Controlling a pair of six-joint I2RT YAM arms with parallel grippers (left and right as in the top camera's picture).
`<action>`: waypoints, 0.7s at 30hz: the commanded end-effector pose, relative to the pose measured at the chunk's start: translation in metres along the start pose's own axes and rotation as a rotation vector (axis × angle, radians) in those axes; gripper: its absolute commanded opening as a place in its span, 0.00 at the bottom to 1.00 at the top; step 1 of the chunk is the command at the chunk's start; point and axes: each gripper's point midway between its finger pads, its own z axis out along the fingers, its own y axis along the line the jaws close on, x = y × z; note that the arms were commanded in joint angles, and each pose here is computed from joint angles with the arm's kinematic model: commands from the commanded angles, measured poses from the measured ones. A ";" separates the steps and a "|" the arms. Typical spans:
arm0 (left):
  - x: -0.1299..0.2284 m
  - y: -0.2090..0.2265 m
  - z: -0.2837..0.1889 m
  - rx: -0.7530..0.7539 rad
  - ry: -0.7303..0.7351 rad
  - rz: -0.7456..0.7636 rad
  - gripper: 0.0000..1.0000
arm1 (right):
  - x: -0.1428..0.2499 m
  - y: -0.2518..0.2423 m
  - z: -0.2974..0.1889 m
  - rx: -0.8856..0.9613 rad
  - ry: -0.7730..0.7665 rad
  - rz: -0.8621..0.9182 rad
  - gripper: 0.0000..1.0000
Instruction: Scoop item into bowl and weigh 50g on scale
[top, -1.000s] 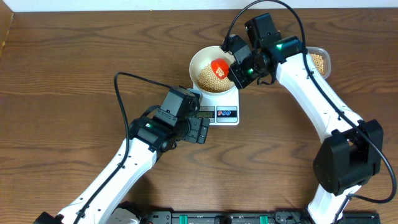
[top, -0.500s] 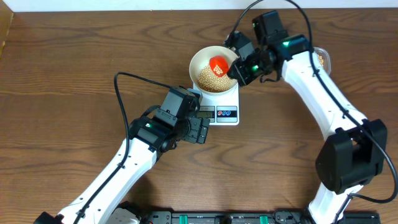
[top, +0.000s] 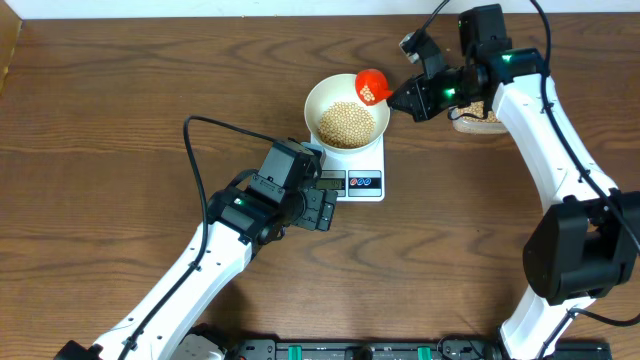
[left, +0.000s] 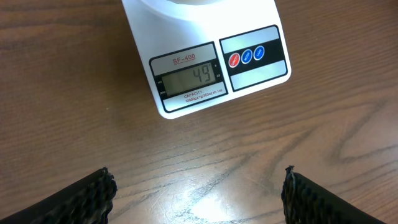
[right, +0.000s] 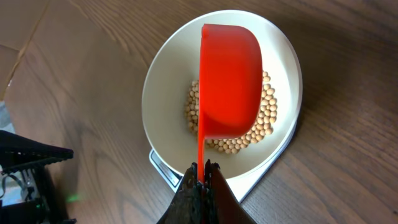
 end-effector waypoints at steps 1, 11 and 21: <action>0.001 0.003 0.002 -0.017 0.003 0.003 0.88 | -0.007 0.012 -0.006 -0.040 -0.023 -0.005 0.01; 0.001 0.003 0.002 -0.017 0.003 0.003 0.88 | -0.005 0.011 -0.003 -0.015 -0.009 -0.028 0.01; 0.001 0.003 0.002 -0.017 0.003 0.003 0.88 | 0.005 0.012 0.010 0.072 0.058 -0.088 0.01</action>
